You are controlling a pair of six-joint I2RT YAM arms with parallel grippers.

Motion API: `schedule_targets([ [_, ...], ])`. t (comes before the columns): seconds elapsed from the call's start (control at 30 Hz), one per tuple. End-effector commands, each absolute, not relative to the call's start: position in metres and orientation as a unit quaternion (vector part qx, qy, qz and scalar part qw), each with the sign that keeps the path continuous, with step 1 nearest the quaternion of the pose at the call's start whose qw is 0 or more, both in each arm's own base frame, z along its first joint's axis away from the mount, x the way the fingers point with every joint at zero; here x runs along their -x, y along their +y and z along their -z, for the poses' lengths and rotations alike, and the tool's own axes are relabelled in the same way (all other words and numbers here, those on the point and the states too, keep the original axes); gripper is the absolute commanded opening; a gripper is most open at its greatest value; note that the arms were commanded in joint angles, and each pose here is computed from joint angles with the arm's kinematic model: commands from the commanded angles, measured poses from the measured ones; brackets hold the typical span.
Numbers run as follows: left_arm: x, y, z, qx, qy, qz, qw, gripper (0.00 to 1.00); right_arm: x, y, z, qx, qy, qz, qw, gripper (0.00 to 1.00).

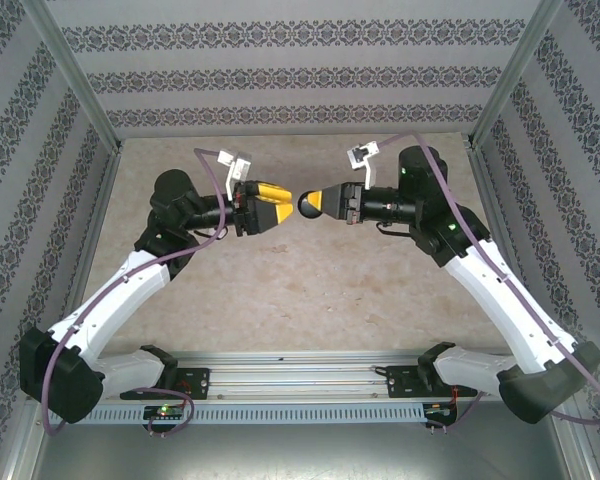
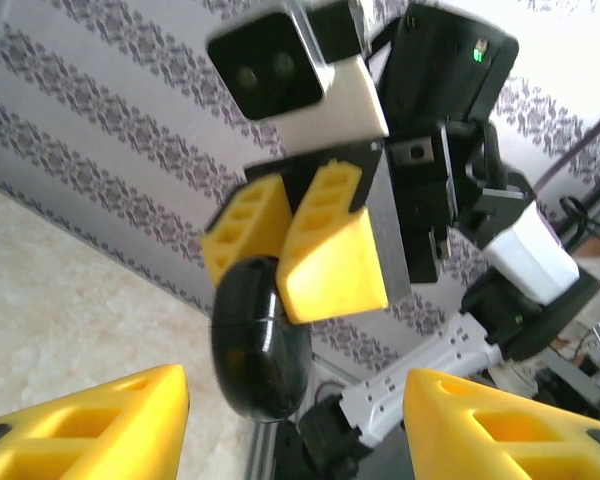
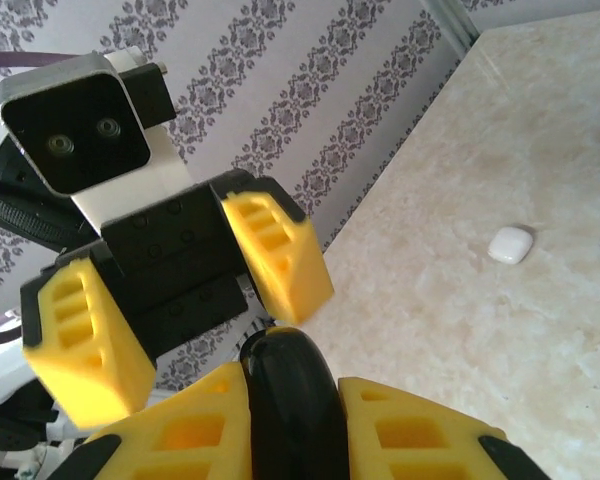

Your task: Insert the wireless bluetooth earbuds into the charging case

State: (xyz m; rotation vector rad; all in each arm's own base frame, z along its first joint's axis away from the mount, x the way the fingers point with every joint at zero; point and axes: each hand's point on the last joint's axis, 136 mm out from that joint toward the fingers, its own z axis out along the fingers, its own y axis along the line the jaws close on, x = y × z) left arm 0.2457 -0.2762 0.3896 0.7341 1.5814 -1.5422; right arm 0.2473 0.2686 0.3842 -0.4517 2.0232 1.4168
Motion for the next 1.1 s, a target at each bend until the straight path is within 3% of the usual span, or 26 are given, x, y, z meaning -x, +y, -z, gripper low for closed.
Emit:
schedule_targets([
  [0.0, -0.228, -0.281, -0.383, -0.334, 0.626, 0.594, 0.378, 0.56, -0.242, 0.277, -0.398, 0.210, 0.749, -0.537, 0.327, 0.14],
  [0.27, -0.227, -0.281, -0.381, -0.327, 0.621, 0.607, 0.373, 0.50, -0.237, 0.294, -0.400, 0.232, 0.737, -0.549, 0.318, 0.14],
  [0.53, -0.227, -0.282, -0.380, -0.318, 0.616, 0.619, 0.369, 0.19, -0.234, 0.300, -0.401, 0.236, 0.735, -0.554, 0.313, 0.14],
  [0.73, -0.226, -0.281, -0.378, -0.321, 0.617, 0.616, 0.369, 0.13, -0.233, 0.300, -0.401, 0.236, 0.733, -0.556, 0.312, 0.13],
  [0.83, -0.226, -0.281, -0.378, -0.324, 0.616, 0.616, 0.370, 0.00, -0.232, 0.300, -0.401, 0.235, 0.733, -0.559, 0.309, 0.15],
  [1.07, -0.224, -0.281, -0.383, -0.339, 0.603, 0.610, 0.387, 0.00, -0.249, 0.292, -0.386, 0.186, 0.754, -0.561, 0.286, 0.29],
])
